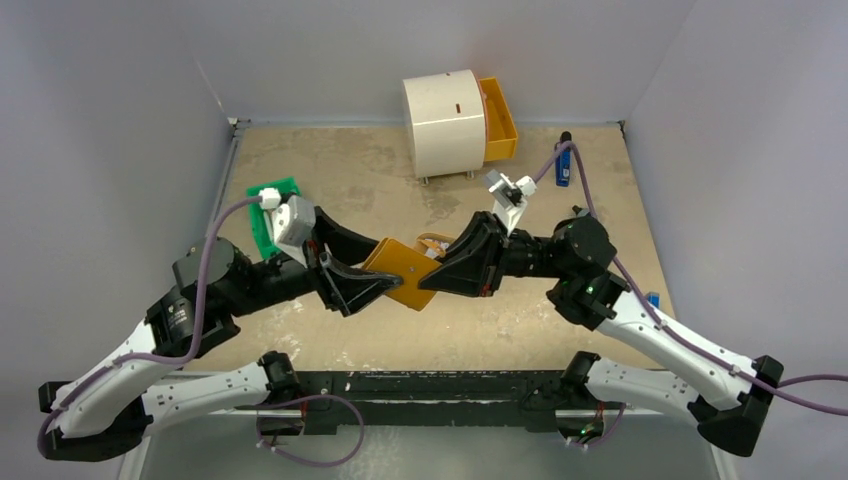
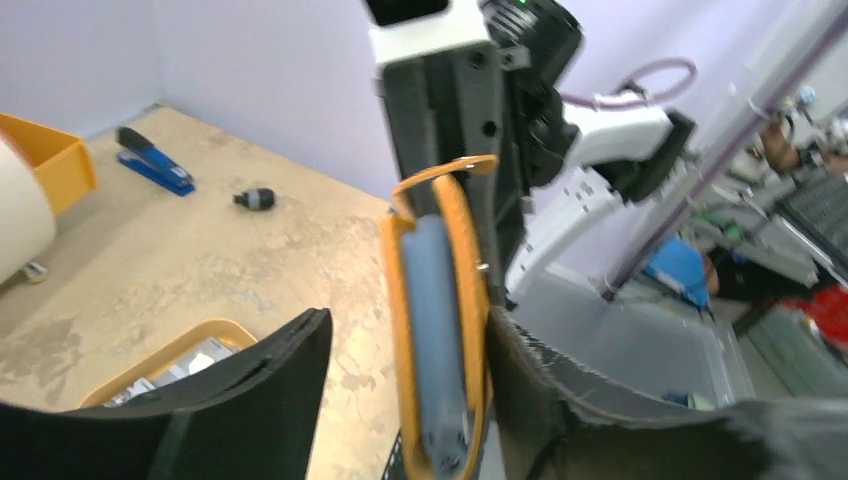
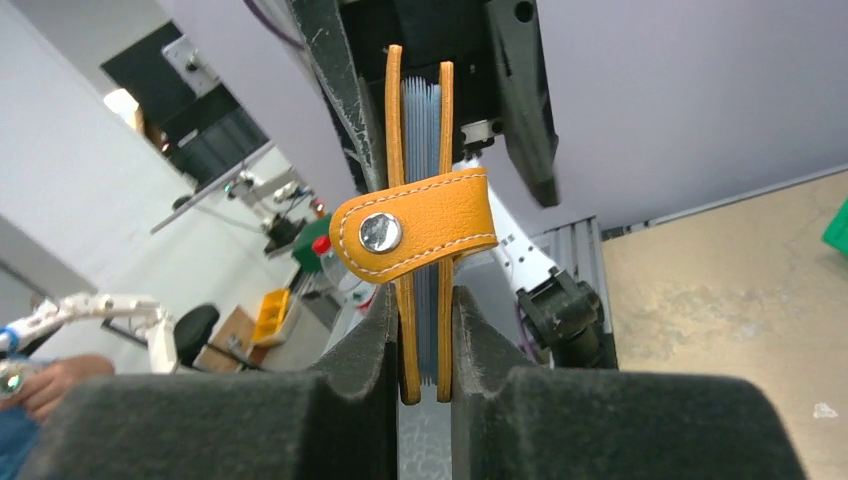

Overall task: Put the credit cards into the card holder
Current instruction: Close the card holder.

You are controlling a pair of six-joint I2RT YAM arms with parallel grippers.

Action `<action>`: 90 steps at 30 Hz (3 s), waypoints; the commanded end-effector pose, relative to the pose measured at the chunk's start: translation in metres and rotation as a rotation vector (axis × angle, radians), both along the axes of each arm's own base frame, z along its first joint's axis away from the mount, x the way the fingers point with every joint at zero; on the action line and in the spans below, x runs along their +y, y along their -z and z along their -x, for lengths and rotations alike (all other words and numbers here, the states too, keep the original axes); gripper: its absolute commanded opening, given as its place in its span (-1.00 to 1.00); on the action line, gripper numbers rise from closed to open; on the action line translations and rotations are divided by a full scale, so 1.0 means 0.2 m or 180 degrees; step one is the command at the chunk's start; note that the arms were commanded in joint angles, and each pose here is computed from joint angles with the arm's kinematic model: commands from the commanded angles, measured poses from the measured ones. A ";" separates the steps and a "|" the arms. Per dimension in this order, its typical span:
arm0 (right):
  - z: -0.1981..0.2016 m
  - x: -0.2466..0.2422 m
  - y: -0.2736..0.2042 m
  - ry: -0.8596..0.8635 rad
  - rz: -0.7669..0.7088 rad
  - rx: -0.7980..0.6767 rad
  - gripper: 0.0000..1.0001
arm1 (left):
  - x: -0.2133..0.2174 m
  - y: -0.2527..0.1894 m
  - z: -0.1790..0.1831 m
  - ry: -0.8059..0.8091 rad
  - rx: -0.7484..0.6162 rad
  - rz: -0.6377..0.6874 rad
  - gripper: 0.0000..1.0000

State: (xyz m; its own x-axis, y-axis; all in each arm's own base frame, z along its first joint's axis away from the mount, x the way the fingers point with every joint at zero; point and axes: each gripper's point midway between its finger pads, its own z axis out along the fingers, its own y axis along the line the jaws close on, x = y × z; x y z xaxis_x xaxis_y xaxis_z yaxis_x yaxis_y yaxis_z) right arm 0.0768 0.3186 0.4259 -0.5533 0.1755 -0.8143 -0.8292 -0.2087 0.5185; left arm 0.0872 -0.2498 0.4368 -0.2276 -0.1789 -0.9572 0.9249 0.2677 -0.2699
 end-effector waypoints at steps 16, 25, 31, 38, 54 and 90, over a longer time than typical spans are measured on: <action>-0.28 -0.21 -0.32 0.1380 -0.1201 0.0198 -1.00 | 0.09 -0.26 -0.23 -0.0500 0.1142 0.2317 0.55; -0.34 -0.22 -0.29 0.1472 -0.1314 0.0507 -1.00 | 0.02 -0.25 -0.30 -0.0618 0.1157 0.2321 0.47; -0.36 -0.21 -0.27 0.1497 -0.1320 0.0571 -1.00 | -0.06 -0.27 -0.30 -0.0466 0.1201 0.2291 0.15; -0.37 -0.20 -0.25 0.1471 -0.1282 0.0604 -1.00 | -0.11 -0.27 -0.31 -0.0425 0.1222 0.2240 0.05; -0.35 -0.19 -0.24 0.1387 -0.1270 0.0622 -1.00 | -0.10 -0.29 -0.32 -0.0447 0.1142 0.2302 -0.35; -0.54 -0.18 0.16 0.2242 0.1175 0.0336 -0.02 | 0.07 0.11 -0.40 -0.1487 0.1558 0.1052 -1.00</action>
